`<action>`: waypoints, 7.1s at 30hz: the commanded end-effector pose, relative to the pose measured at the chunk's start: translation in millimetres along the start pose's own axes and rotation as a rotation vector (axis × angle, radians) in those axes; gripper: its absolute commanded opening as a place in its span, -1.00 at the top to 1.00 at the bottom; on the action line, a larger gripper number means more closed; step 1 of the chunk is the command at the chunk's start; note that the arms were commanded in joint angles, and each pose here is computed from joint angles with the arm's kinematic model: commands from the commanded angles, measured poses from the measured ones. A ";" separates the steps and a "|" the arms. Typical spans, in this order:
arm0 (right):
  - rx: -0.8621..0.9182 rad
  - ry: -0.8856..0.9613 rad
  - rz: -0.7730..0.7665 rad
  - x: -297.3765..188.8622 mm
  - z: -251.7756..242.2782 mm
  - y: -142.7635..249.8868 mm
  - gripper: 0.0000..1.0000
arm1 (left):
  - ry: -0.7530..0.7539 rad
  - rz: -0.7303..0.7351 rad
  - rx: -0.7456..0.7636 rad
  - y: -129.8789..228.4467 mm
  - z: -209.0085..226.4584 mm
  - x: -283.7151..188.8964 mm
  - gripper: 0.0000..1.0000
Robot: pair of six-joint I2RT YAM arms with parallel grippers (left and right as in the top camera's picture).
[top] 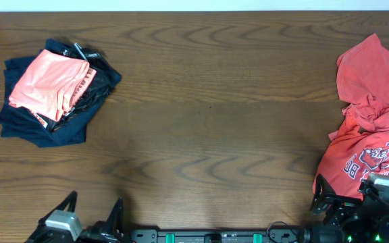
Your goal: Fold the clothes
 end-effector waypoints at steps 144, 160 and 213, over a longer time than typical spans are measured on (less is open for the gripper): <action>-0.281 -0.310 -0.390 154.1 1.3 51.2 -0.98 | -0.266 -0.088 -0.023 116.4 47.5 183.3 -0.96; -0.281 -0.310 -0.390 154.0 1.3 51.1 -0.98 | -0.266 -0.088 -0.023 116.4 47.5 183.3 -0.96; -0.281 -0.310 -0.390 154.0 1.3 51.1 -0.98 | -0.266 -0.088 -0.023 116.4 47.5 183.3 -0.96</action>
Point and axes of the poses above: each gripper's point midway between its finger pads, its own x axis out along the fingers, its own z axis along the line the jaws close on, y = z × x, the point moved 7 cm from there along -x, back along the fingers, and after that the axes turned 13 degrees about x, right-handed, at the moved point
